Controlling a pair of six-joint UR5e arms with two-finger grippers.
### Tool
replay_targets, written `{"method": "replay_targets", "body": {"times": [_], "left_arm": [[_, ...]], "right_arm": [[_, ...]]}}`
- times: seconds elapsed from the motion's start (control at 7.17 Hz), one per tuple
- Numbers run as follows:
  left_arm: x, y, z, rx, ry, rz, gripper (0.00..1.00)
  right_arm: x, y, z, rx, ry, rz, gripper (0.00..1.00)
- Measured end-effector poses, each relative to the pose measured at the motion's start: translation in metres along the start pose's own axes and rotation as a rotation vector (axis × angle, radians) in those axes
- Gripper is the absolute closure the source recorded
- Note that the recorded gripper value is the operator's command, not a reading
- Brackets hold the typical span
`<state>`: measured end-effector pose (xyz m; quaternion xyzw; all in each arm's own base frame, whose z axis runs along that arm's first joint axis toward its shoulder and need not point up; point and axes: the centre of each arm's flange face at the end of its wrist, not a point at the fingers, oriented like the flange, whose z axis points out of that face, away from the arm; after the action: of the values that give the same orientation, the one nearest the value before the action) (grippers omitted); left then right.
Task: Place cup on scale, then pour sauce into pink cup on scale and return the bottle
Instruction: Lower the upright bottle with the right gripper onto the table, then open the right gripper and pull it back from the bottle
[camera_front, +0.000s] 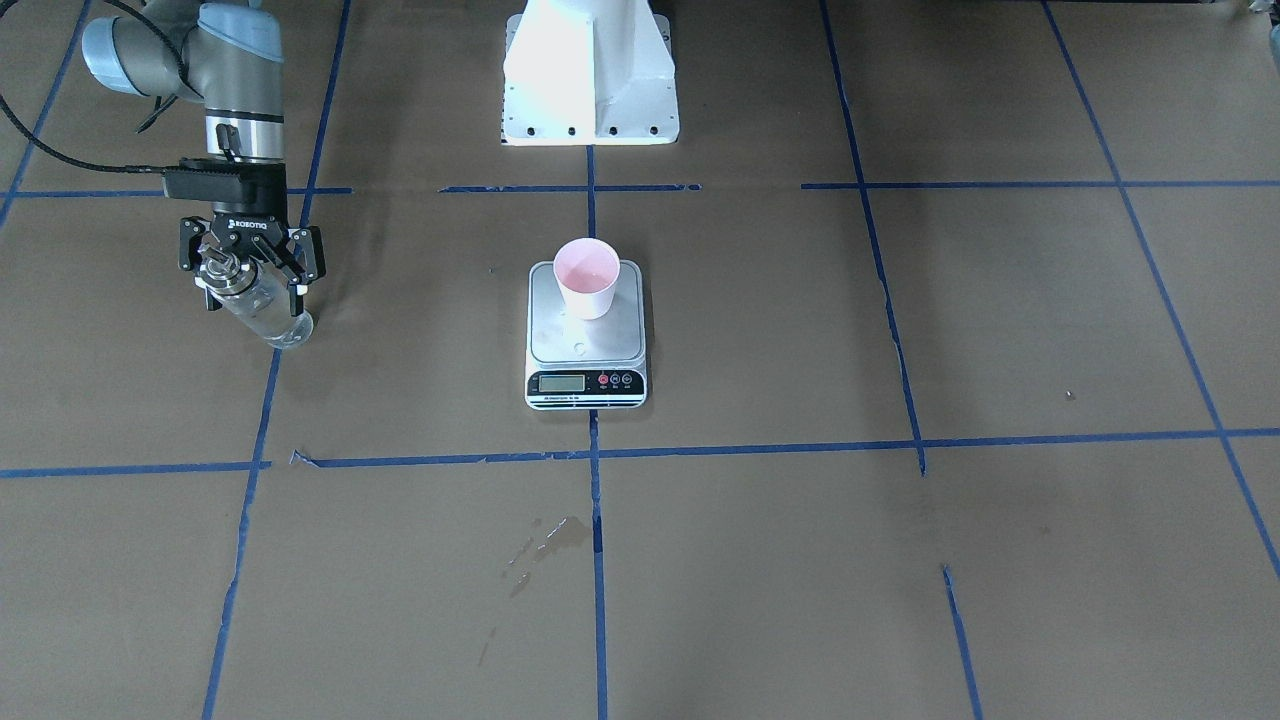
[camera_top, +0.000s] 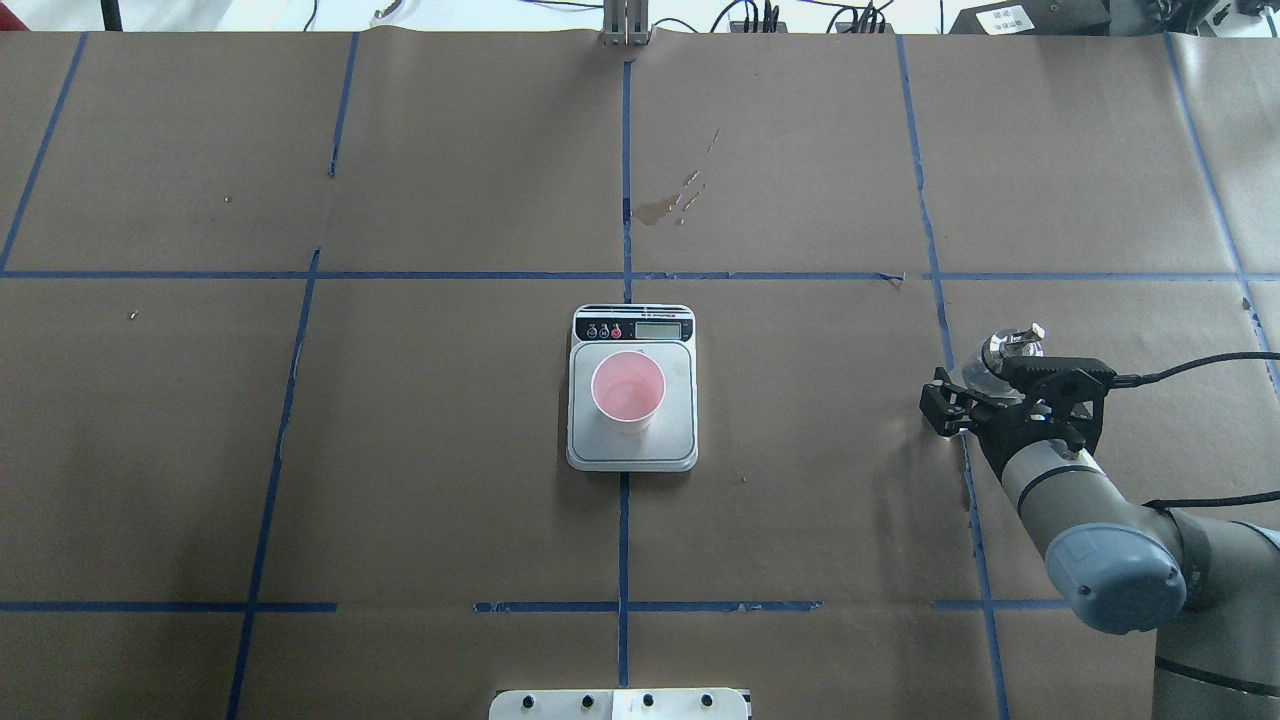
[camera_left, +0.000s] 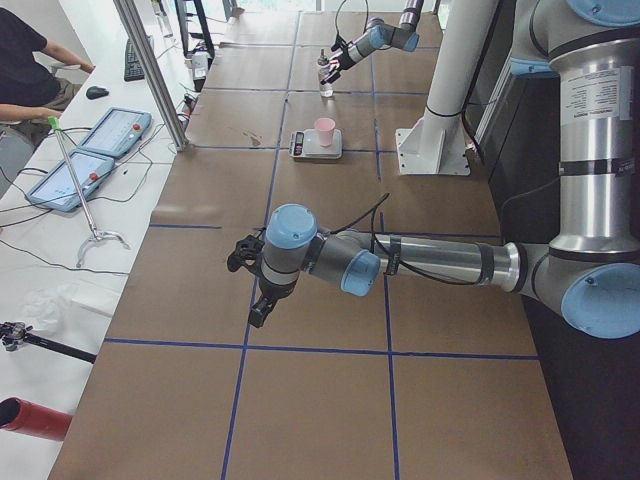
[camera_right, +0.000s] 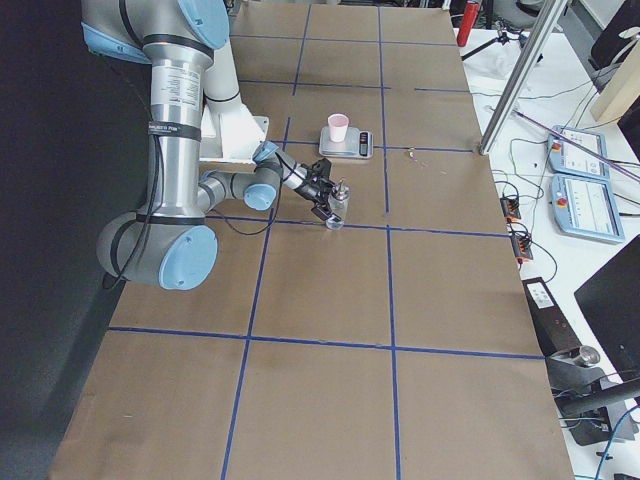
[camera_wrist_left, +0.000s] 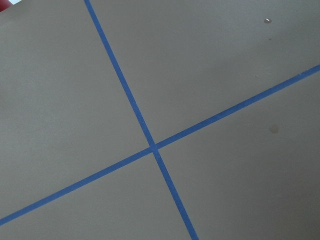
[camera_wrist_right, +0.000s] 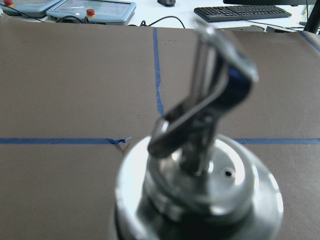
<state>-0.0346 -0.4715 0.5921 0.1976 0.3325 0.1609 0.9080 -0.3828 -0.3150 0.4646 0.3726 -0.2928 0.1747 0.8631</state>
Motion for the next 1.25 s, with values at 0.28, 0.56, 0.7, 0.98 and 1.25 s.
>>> {"method": "replay_targets", "body": {"times": [0.28,0.56,0.7,0.98,1.25], "left_arm": [[0.003,-0.002,-0.005,0.01,-0.003,0.007,0.0],[0.004,-0.003,-0.008,0.015,-0.005,0.008,0.0],[0.004,-0.003,-0.009,0.016,-0.005,0.008,0.0],[0.002,-0.003,-0.011,0.019,-0.007,0.004,0.0],[-0.001,-0.002,-0.014,0.025,-0.012,-0.002,0.0]], "right_arm": [[0.0,-0.005,-0.013,-0.044,-0.013,0.007,0.0],[0.001,-0.01,-0.031,-0.134,-0.041,0.017,0.0],[0.002,-0.005,-0.037,-0.213,-0.055,0.016,0.0],[0.006,-0.002,-0.068,-0.438,-0.057,-0.001,0.0],[0.0,-0.02,-0.115,-0.657,-0.019,-0.009,0.0]]}}
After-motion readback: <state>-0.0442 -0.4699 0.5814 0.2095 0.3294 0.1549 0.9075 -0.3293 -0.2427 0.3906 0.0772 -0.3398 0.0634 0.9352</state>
